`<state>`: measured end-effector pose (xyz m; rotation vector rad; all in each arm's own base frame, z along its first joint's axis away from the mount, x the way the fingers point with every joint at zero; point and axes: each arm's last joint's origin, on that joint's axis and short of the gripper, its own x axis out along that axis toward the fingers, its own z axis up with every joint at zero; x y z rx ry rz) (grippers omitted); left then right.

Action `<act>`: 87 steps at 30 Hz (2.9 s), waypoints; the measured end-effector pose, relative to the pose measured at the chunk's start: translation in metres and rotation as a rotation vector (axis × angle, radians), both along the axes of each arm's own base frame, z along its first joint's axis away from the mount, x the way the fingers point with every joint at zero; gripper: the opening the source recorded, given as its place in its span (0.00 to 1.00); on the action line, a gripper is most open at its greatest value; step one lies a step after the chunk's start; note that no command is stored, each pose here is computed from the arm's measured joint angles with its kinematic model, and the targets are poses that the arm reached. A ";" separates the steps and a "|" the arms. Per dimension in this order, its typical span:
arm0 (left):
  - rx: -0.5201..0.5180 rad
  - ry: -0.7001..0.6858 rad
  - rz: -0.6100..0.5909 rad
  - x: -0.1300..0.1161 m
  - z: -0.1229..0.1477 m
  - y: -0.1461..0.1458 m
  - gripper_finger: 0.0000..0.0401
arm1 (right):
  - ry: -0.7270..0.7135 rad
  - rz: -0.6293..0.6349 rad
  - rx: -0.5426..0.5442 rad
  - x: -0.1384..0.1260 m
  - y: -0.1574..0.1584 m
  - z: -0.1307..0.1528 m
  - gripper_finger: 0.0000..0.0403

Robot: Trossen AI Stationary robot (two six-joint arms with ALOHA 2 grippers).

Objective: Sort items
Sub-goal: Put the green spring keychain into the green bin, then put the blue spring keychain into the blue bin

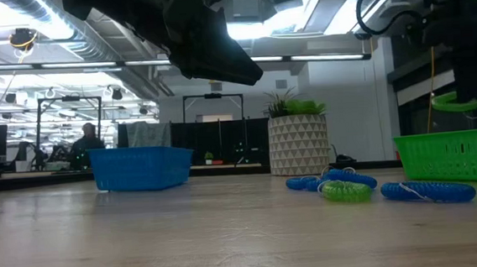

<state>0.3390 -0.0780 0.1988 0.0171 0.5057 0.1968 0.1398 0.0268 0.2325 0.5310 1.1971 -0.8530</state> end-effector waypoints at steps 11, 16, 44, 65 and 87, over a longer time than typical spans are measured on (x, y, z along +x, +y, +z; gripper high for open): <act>0.000 0.000 0.000 0.000 0.000 0.000 0.31 | -0.001 0.000 0.000 0.000 0.000 0.000 0.18; 0.000 0.000 0.000 0.000 0.000 0.000 0.32 | -0.003 0.000 0.001 0.000 0.000 0.000 0.21; 0.064 0.009 -0.074 0.008 -0.012 -0.001 0.31 | -0.628 0.234 0.058 0.061 0.016 0.025 0.22; 0.076 0.210 -0.416 0.037 -0.010 0.036 0.24 | -0.799 0.395 -0.036 0.074 0.019 0.041 0.22; 0.334 0.510 -0.517 0.096 -0.069 0.041 0.24 | -0.781 0.442 -0.065 0.074 0.019 0.040 0.22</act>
